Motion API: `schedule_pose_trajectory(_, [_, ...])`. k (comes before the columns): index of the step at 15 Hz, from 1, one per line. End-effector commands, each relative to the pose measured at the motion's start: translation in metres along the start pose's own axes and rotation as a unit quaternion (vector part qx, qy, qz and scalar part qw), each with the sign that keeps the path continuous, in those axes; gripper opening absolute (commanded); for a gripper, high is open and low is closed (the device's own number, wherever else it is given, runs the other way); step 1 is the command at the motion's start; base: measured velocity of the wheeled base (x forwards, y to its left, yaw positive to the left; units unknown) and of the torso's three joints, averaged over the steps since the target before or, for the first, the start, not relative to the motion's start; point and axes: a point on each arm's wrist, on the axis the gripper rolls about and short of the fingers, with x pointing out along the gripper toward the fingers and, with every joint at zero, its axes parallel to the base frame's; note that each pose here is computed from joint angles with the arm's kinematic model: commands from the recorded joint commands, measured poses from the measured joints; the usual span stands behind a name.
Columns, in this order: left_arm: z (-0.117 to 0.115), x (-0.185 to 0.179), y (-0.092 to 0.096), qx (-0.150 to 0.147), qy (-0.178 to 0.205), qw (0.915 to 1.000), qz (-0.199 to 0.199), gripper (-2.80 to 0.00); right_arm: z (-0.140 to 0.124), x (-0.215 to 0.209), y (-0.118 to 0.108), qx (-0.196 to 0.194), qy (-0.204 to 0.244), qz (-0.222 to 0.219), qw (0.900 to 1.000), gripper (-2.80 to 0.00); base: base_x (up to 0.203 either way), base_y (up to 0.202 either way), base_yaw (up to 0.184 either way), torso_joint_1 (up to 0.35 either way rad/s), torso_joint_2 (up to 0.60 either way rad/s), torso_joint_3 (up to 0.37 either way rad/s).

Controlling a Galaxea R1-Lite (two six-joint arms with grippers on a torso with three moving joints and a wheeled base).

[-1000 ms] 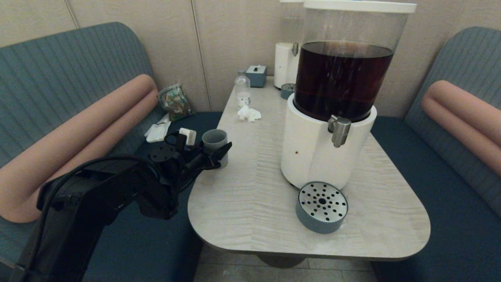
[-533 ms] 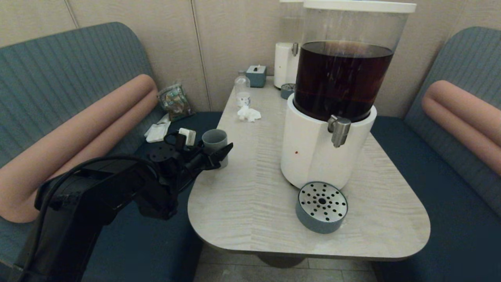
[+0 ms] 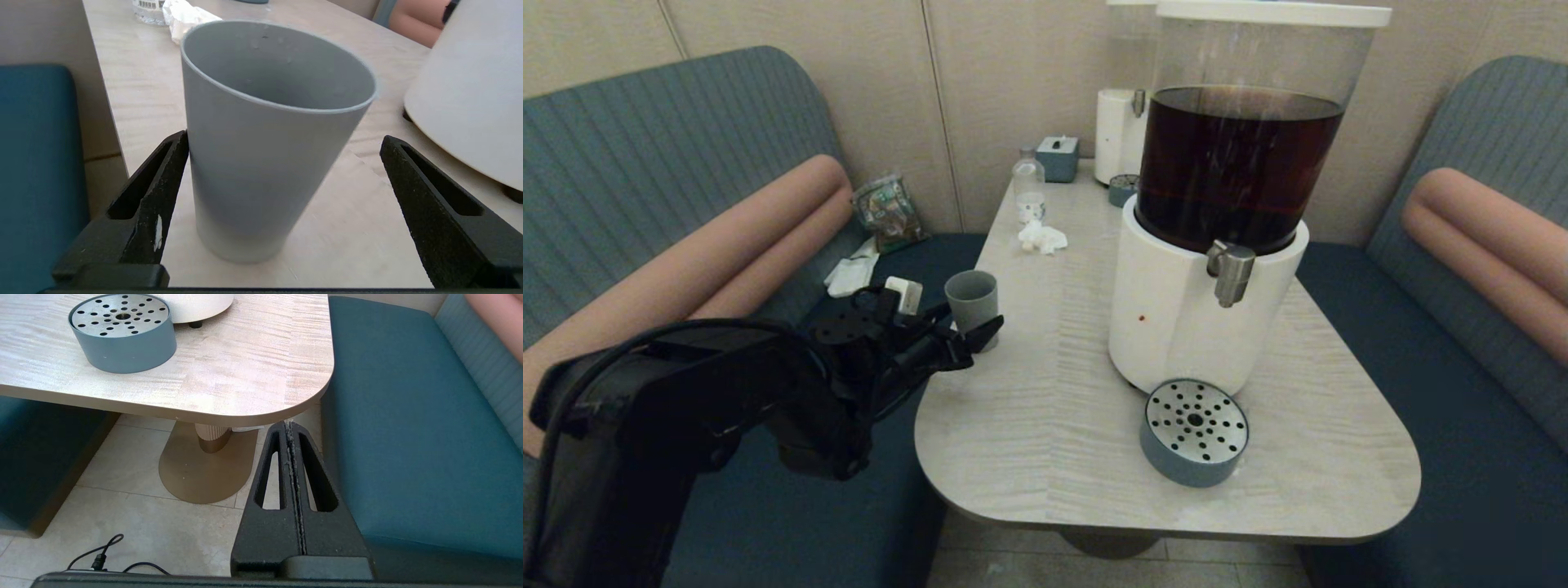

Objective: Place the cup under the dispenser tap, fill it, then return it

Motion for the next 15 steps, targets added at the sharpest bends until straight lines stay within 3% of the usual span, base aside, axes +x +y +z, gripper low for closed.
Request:
schedule_pose_trajectory(1, [0.017,-0.01,-0.007,0.003,-0.006,1.0,-0.003,0.0,0.0,0.0,0.0,0.0,0.0,0.0,1.0,-2.8,0.0,0.0,0.0,0.0,0.0,0.0])
schedule_pose_trajectory(7, [0.035,-0.049,-0.029,-0.008,0.028,0.9996,-0.004,0.0,0.0,0.0,0.0,0.0,-0.001,0.0,1.0,-2.8,0.0,0.0,0.0,0.0,0.0,0.0])
schedule_pose_trajectory(12, [0.057,-0.096,-0.062,-0.016,0.055,0.9979,-0.03,0.0,0.0,0.0,0.0,0.0,0.0,0.0,1.0,-2.8,0.0,0.0,0.0,0.0,0.0,0.0])
schedule_pose_trajectory(13, [0.067,-0.108,-0.069,-0.013,0.049,0.9981,-0.034,-2.8,0.0,0.0,0.0,0.0,0.0,0.0,1.0,-2.8,0.0,0.0,0.0,0.0,0.0,0.0])
schedule_pose_trajectory(15, [0.096,-0.134,-0.085,-0.002,0.019,0.999,-0.04,-2.8,0.0,0.0,0.0,0.0,0.0,0.0,1.0,-2.8,0.0,0.0,0.0,0.0,0.0,0.0])
